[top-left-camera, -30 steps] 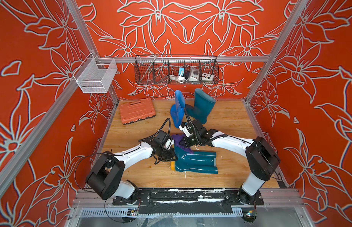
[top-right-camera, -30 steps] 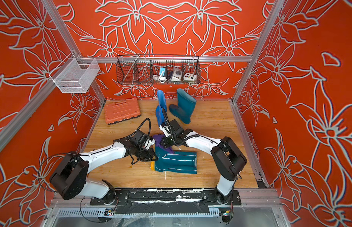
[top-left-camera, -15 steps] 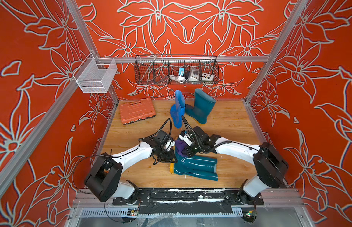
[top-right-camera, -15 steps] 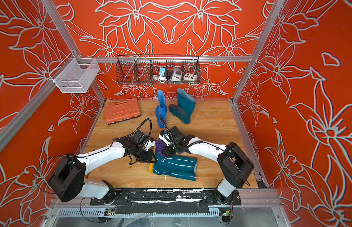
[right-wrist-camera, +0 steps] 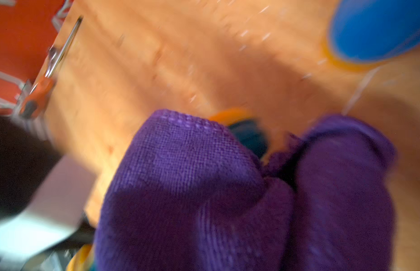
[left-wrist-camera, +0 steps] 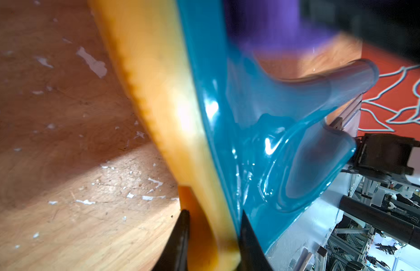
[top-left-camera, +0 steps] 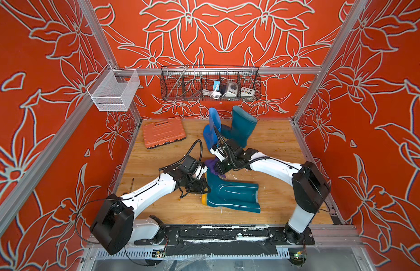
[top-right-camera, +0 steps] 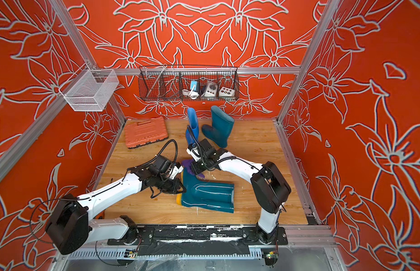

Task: Wipe the rubber boots with a cloth
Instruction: Wipe the dirt off the rubber boot.

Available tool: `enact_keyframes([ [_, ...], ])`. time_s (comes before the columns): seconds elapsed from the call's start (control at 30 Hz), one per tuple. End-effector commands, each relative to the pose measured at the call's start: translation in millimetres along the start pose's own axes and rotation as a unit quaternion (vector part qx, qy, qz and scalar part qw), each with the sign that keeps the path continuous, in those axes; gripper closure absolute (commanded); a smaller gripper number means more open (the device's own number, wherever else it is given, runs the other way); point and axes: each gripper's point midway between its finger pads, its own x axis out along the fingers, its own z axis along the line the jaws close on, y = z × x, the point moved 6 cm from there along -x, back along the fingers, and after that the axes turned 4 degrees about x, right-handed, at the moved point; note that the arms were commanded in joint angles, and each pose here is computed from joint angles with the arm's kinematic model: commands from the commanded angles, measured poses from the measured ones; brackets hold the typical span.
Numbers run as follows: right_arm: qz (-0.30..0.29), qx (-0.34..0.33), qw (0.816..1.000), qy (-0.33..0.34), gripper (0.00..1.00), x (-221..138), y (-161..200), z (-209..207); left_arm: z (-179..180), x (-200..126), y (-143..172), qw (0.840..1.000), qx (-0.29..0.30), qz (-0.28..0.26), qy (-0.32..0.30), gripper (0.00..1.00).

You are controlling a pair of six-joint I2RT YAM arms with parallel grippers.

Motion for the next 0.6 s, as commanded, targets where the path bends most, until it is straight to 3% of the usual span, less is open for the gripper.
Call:
enact_keyframes([
  [0.0, -0.010, 0.002, 1.000, 0.020, 1.00, -8.6, -8.4, -3.8, -25.5, -13.6, -5.8, 0.996, 0.053, -0.032, 0.067, 1.00],
  [0.17, 0.035, -0.021, 0.999, -0.012, 1.00, -12.2, 38.0, 23.8, -23.4, -12.2, -6.6, 0.996, 0.047, -0.039, 0.064, 1.00],
  [0.37, 0.068, 0.002, 0.997, -0.037, 1.00, -40.5, 108.9, 34.9, -23.9, -16.4, -7.7, 0.996, 0.055, -0.047, 0.055, 1.00],
  [0.47, 0.053, -0.014, 0.998, -0.012, 1.00, -52.1, 109.1, 30.6, -23.5, -15.6, -6.6, 0.996, 0.058, -0.046, 0.057, 1.00],
  [0.57, 0.036, -0.010, 0.999, 0.021, 1.00, -44.1, 75.4, 24.5, -23.8, -14.4, -9.1, 0.996, 0.057, -0.045, 0.057, 1.00],
])
